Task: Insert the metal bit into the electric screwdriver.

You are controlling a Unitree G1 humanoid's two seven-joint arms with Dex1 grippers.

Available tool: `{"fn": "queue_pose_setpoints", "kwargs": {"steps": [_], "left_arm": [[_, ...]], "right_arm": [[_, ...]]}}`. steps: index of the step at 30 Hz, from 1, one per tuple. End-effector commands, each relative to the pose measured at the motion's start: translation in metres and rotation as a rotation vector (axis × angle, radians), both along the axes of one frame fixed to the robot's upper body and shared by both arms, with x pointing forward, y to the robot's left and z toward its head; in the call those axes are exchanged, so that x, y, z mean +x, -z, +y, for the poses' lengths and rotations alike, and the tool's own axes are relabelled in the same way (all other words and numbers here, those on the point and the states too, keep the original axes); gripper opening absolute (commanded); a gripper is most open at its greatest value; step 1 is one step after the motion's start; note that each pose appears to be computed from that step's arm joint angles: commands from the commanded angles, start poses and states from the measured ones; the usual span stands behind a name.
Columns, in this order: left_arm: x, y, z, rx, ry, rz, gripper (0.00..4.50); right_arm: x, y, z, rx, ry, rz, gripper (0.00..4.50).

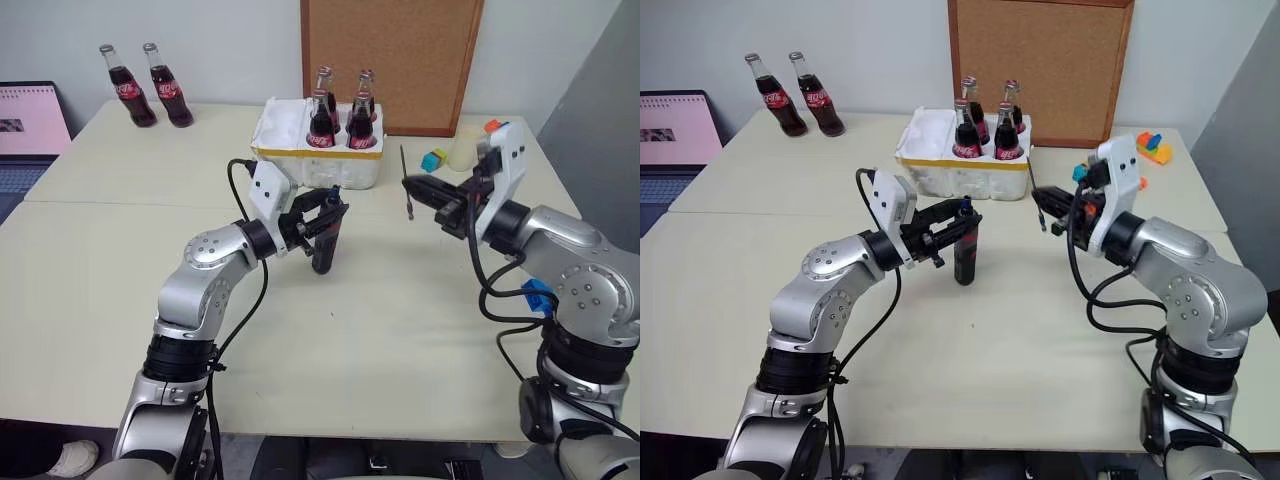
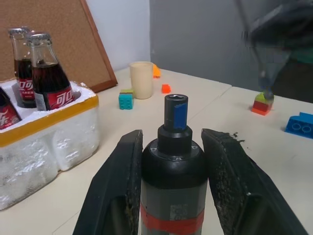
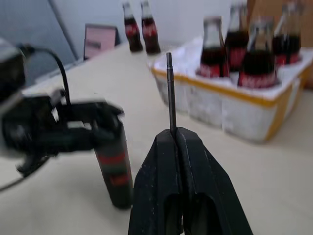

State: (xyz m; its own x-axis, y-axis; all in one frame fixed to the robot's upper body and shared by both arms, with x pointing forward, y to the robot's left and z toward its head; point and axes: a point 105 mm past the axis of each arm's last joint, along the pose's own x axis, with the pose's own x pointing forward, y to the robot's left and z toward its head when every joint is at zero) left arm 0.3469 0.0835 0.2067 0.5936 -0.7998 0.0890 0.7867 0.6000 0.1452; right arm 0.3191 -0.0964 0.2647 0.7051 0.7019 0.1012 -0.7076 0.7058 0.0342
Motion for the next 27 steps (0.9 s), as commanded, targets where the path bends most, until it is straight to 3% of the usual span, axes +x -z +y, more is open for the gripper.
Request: {"fn": "queue_pose_setpoints", "kwargs": {"steps": [1, 13, 27], "left_arm": [[-0.013, -0.026, -0.01, -0.031, 0.085, -0.063, 1.53], [-0.038, -0.03, -0.023, 0.002, 0.324, -0.026, 1.53], [-0.045, -0.003, -0.026, -0.001, 0.306, -0.041, 1.53]], "right_arm": [[-0.012, -0.025, 0.014, 0.067, -0.058, -0.117, 0.0], [-0.041, -0.039, 0.027, 0.276, -0.33, -0.145, 0.0], [-0.045, -0.035, 0.025, 0.335, -0.412, -0.176, 0.0]]}}
